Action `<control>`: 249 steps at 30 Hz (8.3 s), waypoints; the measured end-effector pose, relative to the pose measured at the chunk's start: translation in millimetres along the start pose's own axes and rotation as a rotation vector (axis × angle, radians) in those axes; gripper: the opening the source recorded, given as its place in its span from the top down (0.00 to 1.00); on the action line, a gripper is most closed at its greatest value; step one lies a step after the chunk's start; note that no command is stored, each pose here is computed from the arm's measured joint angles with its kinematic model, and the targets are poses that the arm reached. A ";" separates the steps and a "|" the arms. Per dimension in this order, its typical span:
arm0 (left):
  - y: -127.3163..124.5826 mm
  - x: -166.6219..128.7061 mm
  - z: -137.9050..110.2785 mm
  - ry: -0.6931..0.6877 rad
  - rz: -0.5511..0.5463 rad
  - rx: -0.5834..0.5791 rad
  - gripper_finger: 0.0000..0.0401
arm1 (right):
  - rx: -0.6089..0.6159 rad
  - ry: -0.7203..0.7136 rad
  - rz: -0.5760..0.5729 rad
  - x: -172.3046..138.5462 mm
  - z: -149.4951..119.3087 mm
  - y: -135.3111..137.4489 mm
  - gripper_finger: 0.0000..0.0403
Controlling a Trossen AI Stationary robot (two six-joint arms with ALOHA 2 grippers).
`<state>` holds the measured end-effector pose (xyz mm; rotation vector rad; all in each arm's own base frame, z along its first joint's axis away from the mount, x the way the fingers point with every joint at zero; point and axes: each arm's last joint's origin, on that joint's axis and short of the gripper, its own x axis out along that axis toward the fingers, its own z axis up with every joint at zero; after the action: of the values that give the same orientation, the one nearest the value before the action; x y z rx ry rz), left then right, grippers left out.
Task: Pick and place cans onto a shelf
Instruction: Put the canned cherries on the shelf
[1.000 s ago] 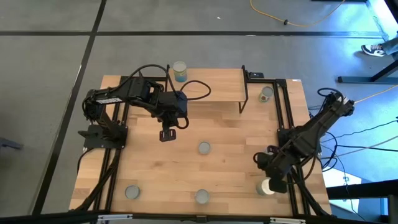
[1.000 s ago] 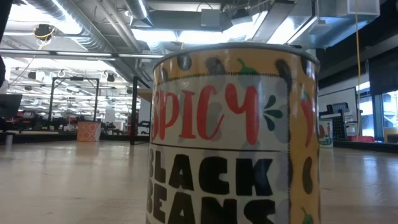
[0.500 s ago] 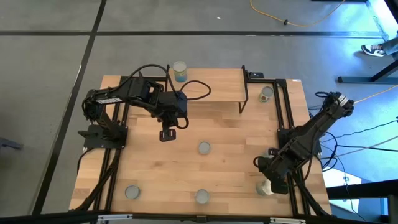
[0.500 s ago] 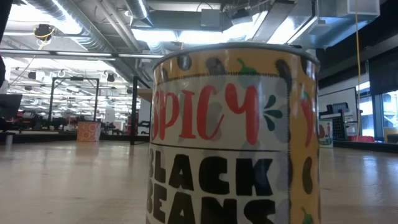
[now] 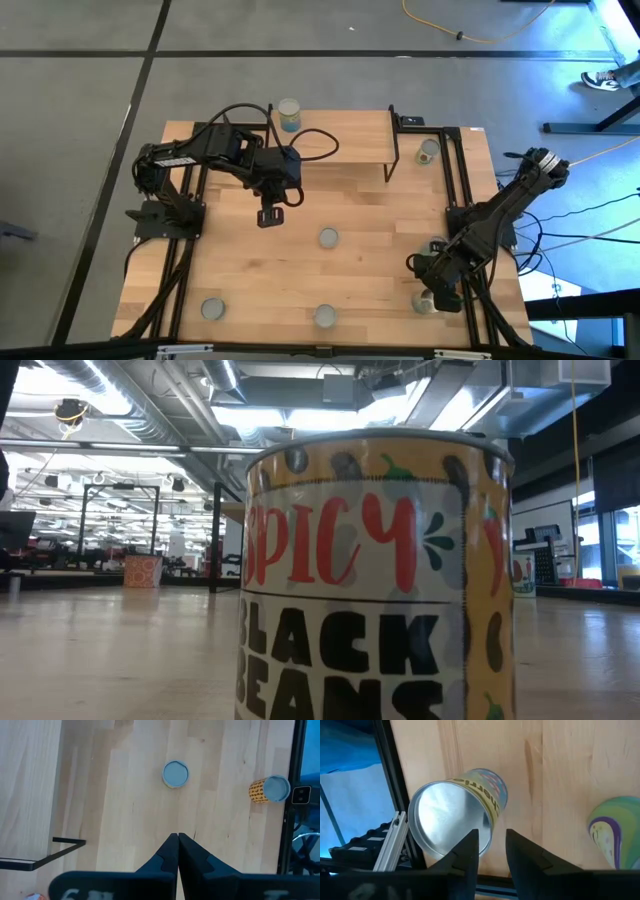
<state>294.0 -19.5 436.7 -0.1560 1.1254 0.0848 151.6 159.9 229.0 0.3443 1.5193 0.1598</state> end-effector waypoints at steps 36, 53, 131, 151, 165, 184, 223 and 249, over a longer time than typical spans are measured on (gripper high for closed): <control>0.6 0.0 0.1 -0.005 0.020 0.001 1.00 | -0.002 -0.035 0.037 16.0 2.0 -4.9 0.99; 0.6 0.3 0.3 -0.004 0.021 0.001 1.00 | 0.008 -0.036 0.049 -15.2 7.6 10.0 1.00; 1.9 0.2 2.3 -0.039 0.069 -0.159 1.00 | -0.119 -0.606 -0.574 -290.4 172.5 -162.4 1.00; 1.9 0.2 2.1 -0.038 0.069 -0.163 1.00 | 0.040 -0.421 -0.382 -273.0 190.2 -234.5 1.00; 1.9 0.2 2.1 -0.038 0.069 -0.164 1.00 | 0.060 -0.365 -0.316 -259.4 199.2 -255.7 1.00; 1.9 0.2 2.1 -0.038 0.069 -0.166 1.00 | 0.077 -0.385 -0.265 -259.6 199.2 -255.7 1.00; 1.9 0.2 2.1 -0.038 0.069 -0.188 1.00 | 0.123 -0.388 -0.285 -263.3 193.8 -266.3 0.96; 1.9 0.1 2.1 -0.038 0.068 -0.189 1.00 | 0.097 -0.272 -0.303 -238.2 195.5 -279.9 1.00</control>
<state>295.7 -17.3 437.4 -0.2835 1.0836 0.2545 302.1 -202.2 368.7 0.1990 1.2934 -0.1939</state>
